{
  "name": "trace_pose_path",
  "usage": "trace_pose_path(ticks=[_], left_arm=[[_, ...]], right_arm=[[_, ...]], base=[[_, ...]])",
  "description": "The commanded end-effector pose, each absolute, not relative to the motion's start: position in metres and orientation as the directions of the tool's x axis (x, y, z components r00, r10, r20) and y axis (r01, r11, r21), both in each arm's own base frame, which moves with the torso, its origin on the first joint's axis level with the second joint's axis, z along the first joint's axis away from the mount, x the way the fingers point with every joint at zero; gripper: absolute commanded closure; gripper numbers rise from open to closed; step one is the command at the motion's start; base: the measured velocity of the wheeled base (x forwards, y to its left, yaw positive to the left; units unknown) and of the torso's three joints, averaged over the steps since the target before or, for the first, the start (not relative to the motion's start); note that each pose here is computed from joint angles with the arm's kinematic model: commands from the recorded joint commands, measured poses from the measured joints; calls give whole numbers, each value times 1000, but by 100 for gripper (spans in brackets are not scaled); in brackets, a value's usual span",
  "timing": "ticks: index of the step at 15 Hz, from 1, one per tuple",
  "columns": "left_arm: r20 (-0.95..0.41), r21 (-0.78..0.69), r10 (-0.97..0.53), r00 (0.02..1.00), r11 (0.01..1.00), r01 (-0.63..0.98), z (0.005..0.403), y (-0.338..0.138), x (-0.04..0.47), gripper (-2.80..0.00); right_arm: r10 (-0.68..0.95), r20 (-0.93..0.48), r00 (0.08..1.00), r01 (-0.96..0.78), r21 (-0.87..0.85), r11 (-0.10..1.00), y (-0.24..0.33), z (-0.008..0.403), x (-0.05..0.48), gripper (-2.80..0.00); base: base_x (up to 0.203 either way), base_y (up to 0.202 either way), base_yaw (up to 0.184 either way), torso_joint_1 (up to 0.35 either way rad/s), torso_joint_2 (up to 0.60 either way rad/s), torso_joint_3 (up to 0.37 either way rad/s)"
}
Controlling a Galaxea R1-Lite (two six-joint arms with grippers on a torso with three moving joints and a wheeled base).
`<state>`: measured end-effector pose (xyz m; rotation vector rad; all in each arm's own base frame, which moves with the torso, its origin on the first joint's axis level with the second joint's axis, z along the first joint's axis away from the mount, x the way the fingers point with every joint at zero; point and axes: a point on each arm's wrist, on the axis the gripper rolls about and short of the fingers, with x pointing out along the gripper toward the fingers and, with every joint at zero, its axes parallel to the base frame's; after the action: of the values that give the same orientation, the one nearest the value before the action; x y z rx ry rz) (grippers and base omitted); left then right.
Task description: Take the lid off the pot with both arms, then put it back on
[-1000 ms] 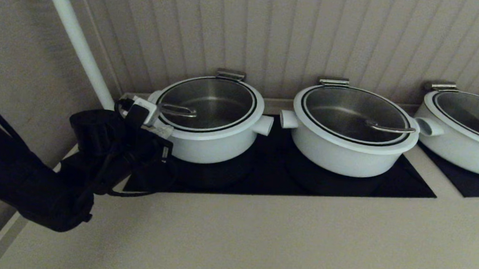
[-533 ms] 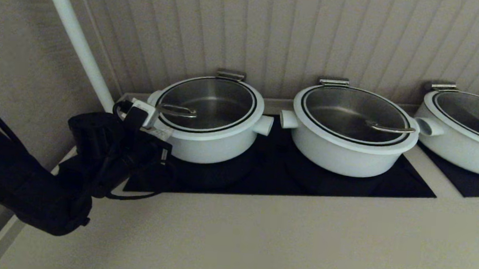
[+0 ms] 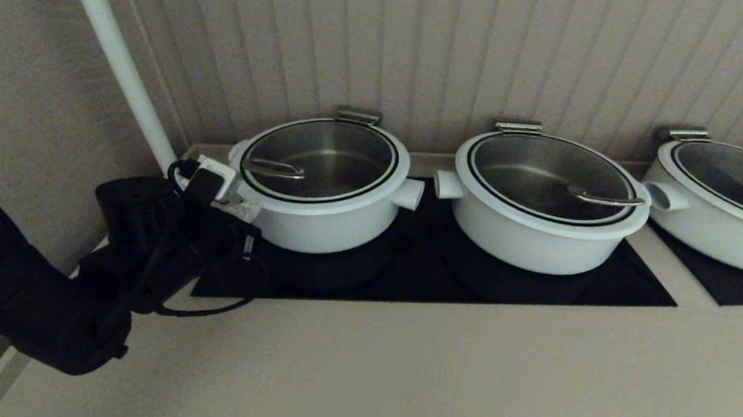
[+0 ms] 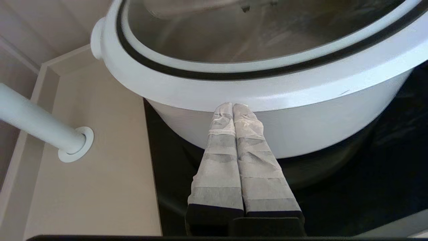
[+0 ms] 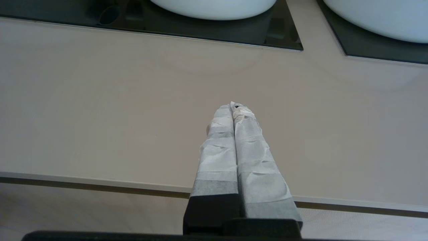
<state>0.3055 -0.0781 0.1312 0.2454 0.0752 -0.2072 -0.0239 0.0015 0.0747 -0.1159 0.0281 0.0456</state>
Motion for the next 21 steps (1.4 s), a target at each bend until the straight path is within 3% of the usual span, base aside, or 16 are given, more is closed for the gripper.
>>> trace_pose_path(ticks=[1, 12, 21], left_arm=[[-74, 231, -193, 978, 951, 205, 139, -76, 298, 0], [18, 225, -150, 988, 964, 143, 171, -58, 251, 0], [42, 223, -85, 995, 972, 74, 166, -31, 157, 0]], right_arm=[[44, -31, 999, -48, -116, 992, 1, 75, -24, 0], [44, -31, 999, -48, -116, 992, 1, 75, -24, 0], [44, -31, 999, -48, -116, 992, 1, 75, -24, 0]], base=[[0, 0, 0, 0, 0, 0], [0, 0, 0, 0, 0, 0], [0, 0, 0, 0, 0, 0]])
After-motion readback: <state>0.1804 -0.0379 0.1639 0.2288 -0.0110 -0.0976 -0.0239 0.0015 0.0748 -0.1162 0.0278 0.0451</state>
